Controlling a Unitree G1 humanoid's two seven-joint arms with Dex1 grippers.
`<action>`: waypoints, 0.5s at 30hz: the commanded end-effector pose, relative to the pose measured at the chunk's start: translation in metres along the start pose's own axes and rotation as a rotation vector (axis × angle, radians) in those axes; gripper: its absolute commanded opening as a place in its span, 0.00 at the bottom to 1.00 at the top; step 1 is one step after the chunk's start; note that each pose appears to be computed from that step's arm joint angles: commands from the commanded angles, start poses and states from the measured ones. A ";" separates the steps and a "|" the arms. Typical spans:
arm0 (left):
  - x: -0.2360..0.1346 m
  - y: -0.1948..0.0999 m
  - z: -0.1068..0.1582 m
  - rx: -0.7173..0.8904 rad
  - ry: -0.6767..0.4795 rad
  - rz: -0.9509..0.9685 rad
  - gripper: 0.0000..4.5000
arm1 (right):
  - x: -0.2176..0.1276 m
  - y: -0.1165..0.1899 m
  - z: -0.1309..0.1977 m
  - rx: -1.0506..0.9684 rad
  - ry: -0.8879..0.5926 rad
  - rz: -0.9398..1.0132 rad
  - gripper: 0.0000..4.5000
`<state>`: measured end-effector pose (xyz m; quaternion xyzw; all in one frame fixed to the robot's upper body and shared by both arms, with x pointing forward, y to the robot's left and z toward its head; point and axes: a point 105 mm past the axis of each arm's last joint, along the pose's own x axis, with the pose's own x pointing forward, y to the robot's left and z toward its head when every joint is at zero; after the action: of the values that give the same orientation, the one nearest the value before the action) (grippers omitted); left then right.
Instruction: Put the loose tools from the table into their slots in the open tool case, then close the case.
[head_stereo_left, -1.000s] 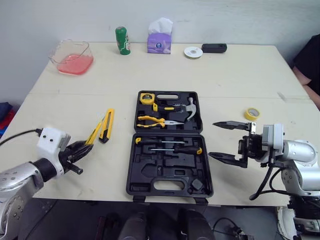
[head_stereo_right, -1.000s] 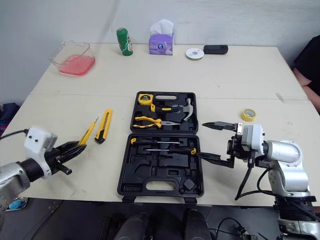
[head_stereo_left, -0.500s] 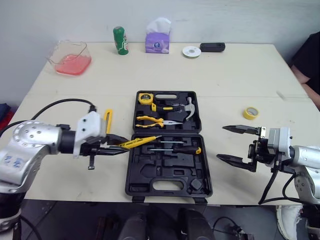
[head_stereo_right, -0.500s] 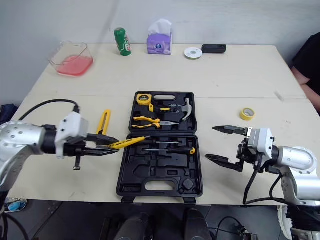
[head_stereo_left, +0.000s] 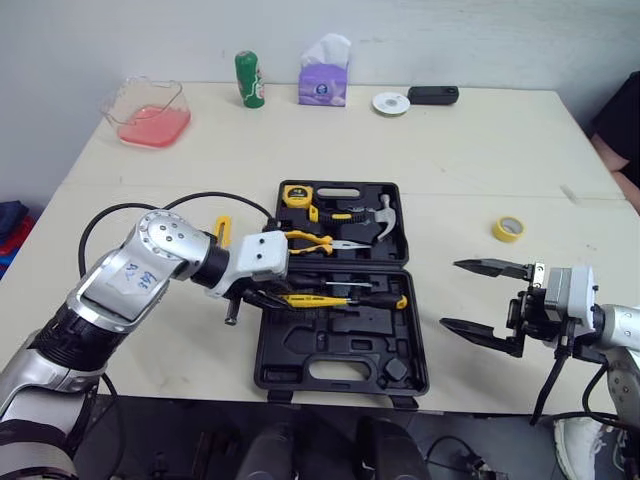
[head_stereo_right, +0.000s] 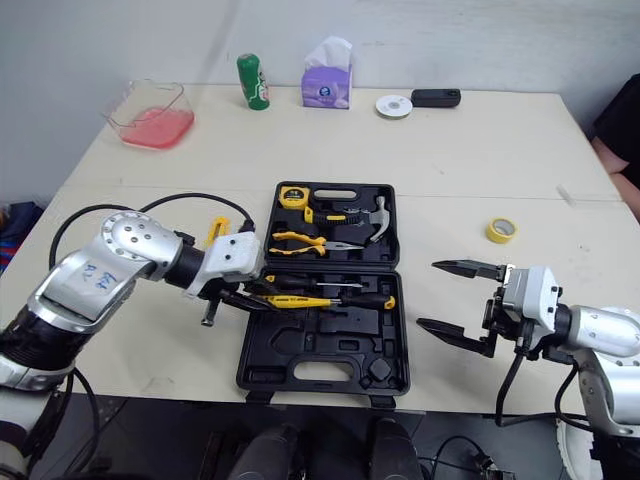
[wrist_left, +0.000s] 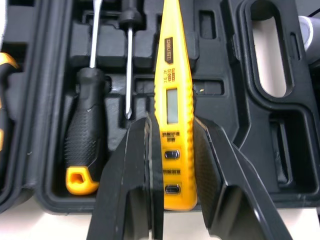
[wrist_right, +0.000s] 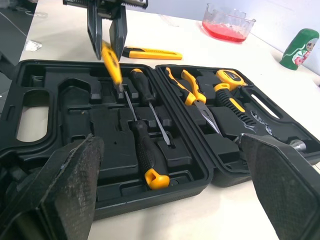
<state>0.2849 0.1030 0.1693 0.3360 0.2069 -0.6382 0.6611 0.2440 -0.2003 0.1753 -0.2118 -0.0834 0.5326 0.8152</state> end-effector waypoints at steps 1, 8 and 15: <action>0.001 -0.002 0.007 0.050 0.063 0.002 0.11 | -0.004 0.000 0.009 -0.034 -0.004 -0.004 1.00; 0.015 0.005 -0.001 0.100 0.170 0.032 0.11 | -0.004 0.007 0.007 -0.021 -0.004 -0.005 1.00; 0.025 0.007 -0.003 0.095 0.200 0.028 0.11 | -0.001 0.010 0.009 -0.019 -0.009 -0.007 1.00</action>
<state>0.2942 0.0881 0.1492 0.4153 0.2415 -0.6064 0.6336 0.2355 -0.1982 0.1680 -0.2074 -0.0719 0.5305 0.8188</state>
